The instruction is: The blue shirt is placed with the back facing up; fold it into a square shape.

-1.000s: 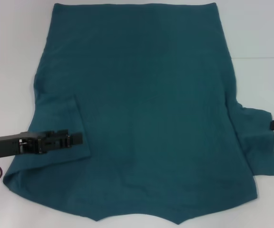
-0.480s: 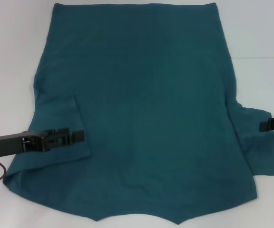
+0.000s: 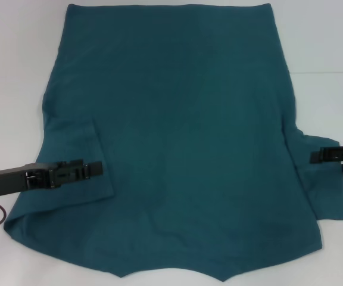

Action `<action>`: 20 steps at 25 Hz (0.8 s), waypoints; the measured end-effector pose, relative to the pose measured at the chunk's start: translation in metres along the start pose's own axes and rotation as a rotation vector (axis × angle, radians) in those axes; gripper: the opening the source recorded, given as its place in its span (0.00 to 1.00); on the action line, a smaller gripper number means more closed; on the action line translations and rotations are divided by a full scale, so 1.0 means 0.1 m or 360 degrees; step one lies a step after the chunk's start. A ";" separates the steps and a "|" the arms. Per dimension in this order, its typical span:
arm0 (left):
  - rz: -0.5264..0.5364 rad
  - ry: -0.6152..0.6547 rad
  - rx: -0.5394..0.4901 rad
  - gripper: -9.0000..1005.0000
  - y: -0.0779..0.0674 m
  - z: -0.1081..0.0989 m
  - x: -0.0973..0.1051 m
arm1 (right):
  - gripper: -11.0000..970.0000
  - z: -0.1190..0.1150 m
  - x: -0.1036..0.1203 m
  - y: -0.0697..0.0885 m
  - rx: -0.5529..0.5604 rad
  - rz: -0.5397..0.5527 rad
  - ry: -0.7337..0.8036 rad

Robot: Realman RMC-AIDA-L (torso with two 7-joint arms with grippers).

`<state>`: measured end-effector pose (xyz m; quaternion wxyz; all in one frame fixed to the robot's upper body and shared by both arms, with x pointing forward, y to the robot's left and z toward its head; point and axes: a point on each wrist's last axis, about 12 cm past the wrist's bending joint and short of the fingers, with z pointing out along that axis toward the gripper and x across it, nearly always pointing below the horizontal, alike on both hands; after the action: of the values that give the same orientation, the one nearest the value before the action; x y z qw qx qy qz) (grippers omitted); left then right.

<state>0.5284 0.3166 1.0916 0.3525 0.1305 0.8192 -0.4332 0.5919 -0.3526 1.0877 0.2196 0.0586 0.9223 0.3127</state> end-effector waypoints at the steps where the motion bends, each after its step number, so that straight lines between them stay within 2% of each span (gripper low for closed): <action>1: -0.0001 -0.0002 -0.0001 0.78 0.00 0.00 0.00 | 0.78 0.01 -0.01 0.01 -0.0001 -0.0005 0.0002; 10: -0.0002 -0.0008 -0.0001 0.78 0.00 0.00 0.00 | 0.78 0.05 -0.02 0.07 -0.0017 -0.0029 -0.0002; 15: -0.0002 -0.0010 -0.0005 0.78 0.00 0.00 0.00 | 0.57 0.06 -0.02 0.07 -0.0016 -0.0033 0.0004; 20: -0.0001 -0.0012 -0.0010 0.78 0.01 0.00 -0.01 | 0.46 0.05 -0.03 0.07 -0.0012 -0.0031 -0.0001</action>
<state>0.5294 0.3167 1.0915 0.3558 0.1276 0.8192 -0.4312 0.5966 -0.3446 1.0896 0.2231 0.0487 0.9215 0.3140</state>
